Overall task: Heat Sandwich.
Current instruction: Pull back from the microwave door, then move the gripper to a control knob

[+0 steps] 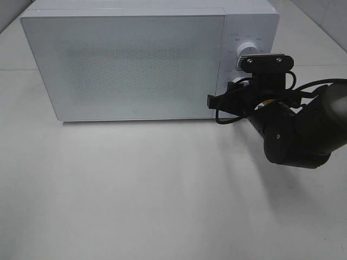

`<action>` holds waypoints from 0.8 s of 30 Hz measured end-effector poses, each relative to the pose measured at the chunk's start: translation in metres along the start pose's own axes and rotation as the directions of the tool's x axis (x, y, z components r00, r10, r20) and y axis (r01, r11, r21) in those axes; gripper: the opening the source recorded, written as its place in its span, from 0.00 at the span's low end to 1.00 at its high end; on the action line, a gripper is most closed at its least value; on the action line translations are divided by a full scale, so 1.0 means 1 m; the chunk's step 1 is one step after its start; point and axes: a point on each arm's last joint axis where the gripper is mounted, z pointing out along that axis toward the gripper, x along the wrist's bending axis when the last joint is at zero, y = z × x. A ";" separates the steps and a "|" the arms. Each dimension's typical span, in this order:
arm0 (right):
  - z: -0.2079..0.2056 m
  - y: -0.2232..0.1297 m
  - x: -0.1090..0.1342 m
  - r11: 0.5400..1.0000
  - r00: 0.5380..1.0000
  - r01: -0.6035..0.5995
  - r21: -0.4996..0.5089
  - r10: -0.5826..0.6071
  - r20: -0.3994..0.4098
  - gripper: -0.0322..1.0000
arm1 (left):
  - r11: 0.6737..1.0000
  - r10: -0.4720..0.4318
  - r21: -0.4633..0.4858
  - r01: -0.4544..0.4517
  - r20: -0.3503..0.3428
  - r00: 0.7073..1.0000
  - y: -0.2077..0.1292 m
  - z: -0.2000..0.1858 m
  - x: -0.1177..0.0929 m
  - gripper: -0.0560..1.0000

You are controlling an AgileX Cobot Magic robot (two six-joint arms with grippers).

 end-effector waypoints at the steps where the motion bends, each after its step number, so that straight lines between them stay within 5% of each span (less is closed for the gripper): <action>1: 0.000 0.000 0.000 1.000 1.000 0.000 0.000 0.000 0.000 0.45 | 1.000 0.000 0.000 0.000 0.000 1.000 0.000 0.000 0.000 0.99; 15: 0.000 0.000 0.001 1.000 1.000 -0.031 -0.002 0.031 -0.006 0.45 | 1.000 0.000 0.000 0.000 0.000 1.000 0.000 0.000 0.000 0.99; 24: 0.000 0.001 0.001 0.956 0.955 -0.293 -0.009 0.292 -0.040 0.45 | 1.000 0.000 0.000 0.000 0.000 1.000 0.000 0.000 0.000 0.99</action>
